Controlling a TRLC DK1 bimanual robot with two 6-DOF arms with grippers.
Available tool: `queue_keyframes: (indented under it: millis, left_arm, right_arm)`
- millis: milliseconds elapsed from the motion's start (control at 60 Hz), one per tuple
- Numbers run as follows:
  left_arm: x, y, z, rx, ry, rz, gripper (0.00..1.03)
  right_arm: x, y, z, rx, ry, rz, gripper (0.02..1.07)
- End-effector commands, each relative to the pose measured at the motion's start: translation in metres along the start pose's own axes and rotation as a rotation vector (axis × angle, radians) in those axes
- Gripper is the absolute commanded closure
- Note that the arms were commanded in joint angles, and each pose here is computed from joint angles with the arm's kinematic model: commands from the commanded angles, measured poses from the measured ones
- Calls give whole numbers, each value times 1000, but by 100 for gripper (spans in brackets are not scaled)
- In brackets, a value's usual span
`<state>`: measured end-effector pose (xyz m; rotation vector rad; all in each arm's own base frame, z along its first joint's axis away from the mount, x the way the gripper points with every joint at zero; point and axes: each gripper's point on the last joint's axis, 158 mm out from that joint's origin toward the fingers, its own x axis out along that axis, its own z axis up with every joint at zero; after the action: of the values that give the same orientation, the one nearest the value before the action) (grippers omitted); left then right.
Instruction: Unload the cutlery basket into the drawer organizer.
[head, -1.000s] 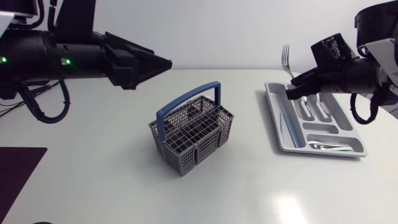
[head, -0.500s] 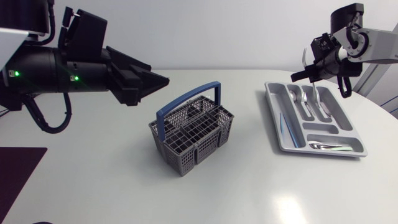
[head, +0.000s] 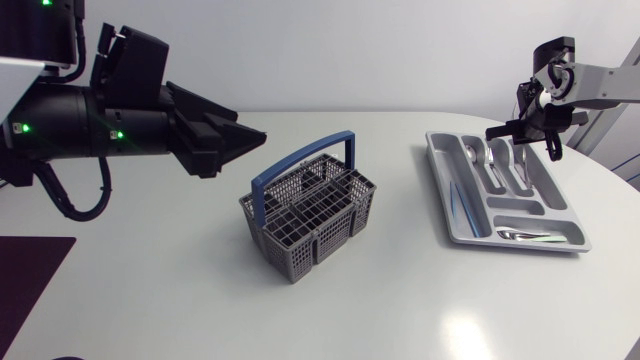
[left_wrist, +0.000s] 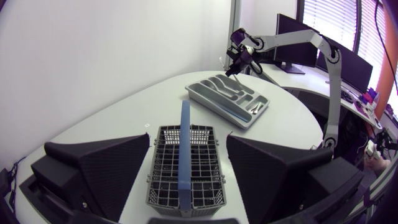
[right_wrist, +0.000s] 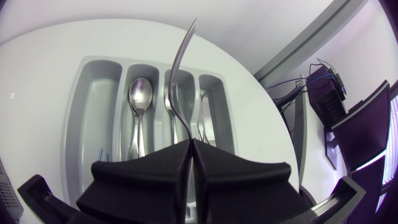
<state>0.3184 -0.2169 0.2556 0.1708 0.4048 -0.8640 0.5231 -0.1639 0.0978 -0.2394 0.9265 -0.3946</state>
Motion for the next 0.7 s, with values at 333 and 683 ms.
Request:
queue_keyframes:
  millis: [333,683]
  left_arm:
    - [-3,0,-8,9,3,8,5]
    - [-3,0,-7,10,0,9,5]
  right_arm:
    - [60,-4,-13,70,77,-35,101]
    - [85,-8,-23,78,105,-56,101]
